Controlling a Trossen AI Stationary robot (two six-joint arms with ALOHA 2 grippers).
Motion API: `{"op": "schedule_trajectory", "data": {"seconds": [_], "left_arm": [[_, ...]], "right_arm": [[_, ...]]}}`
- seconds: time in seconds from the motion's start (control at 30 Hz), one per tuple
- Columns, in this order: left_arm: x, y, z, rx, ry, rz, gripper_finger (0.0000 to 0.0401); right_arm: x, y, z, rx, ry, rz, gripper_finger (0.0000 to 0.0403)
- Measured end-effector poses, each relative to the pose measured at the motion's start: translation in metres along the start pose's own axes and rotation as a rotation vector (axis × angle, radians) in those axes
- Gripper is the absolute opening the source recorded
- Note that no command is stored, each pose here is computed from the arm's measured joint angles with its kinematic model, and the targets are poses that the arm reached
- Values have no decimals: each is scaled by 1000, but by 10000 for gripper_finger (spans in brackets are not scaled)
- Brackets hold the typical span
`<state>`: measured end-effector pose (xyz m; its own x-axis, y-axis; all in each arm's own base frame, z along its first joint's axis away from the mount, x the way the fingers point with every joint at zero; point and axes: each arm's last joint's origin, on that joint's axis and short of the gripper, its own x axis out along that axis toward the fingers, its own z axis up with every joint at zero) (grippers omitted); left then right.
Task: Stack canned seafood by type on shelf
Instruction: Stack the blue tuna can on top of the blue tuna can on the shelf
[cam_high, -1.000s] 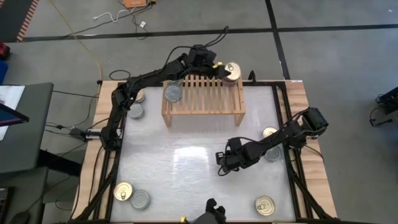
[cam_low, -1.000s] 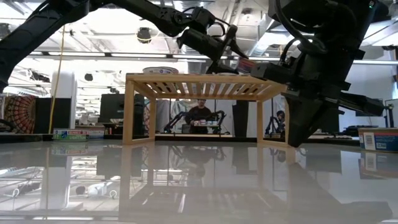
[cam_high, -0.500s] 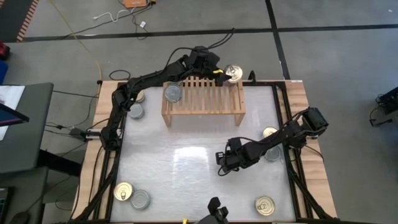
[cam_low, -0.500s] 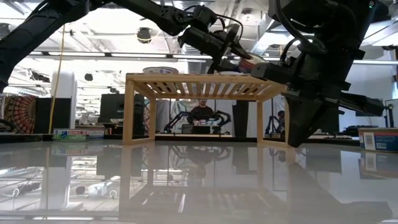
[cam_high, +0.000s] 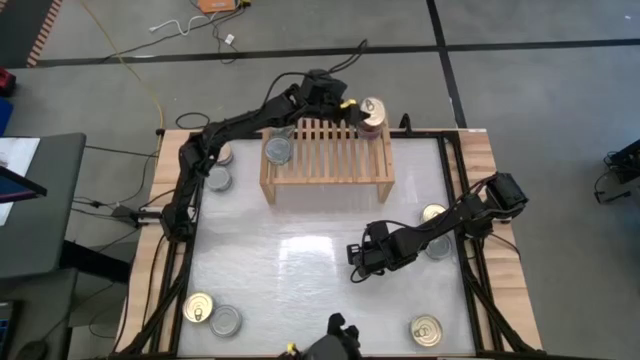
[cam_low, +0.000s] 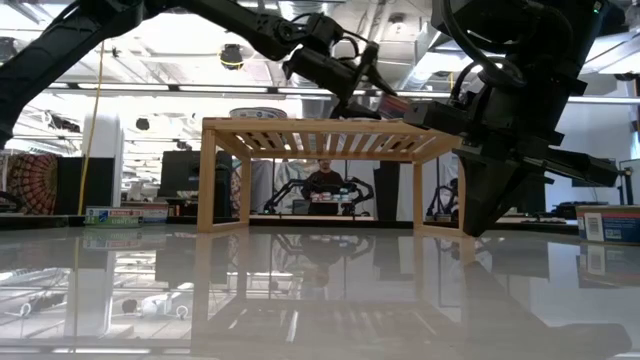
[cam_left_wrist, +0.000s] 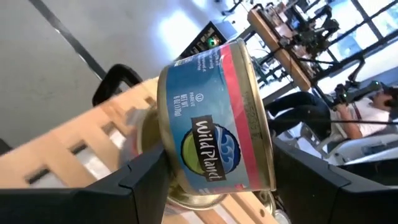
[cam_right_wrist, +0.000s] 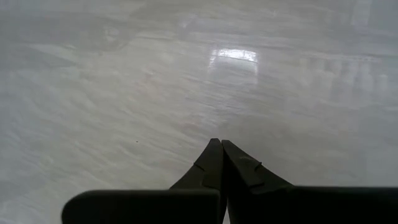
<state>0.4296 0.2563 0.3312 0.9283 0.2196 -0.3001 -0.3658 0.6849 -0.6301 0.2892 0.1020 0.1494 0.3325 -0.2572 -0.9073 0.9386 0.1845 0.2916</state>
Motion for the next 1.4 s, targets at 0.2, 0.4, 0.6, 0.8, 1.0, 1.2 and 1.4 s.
{"op": "schedule_trajectory", "data": {"seconds": [0.2, 0.4, 0.6, 0.8, 1.0, 1.2, 1.4], "left_arm": [[-1, 5, -1, -81, 60, -23, 251], [-2, 6, -1, -117, 81, -46, 251], [-2, 6, 0, -154, 98, -73, 251], [-3, 1, 3, -111, 77, -131, 251], [-3, 4, 1, -133, 98, -107, 251], [-3, 7, 0, -158, 106, -74, 251], [-4, 9, -1, -175, 122, -54, 251]], "right_arm": [[0, 0, 0, 0, 0, -1, 26], [0, 0, 0, 1, 0, -1, 26], [0, 0, 0, 4, 0, 2, 26], [0, 0, 0, 13, 1, 4, 26], [-1, 0, -2, 19, 2, 5, 26], [-1, 0, -2, 23, 3, 6, 26], [-1, 0, -2, 23, 2, 6, 26]]}}
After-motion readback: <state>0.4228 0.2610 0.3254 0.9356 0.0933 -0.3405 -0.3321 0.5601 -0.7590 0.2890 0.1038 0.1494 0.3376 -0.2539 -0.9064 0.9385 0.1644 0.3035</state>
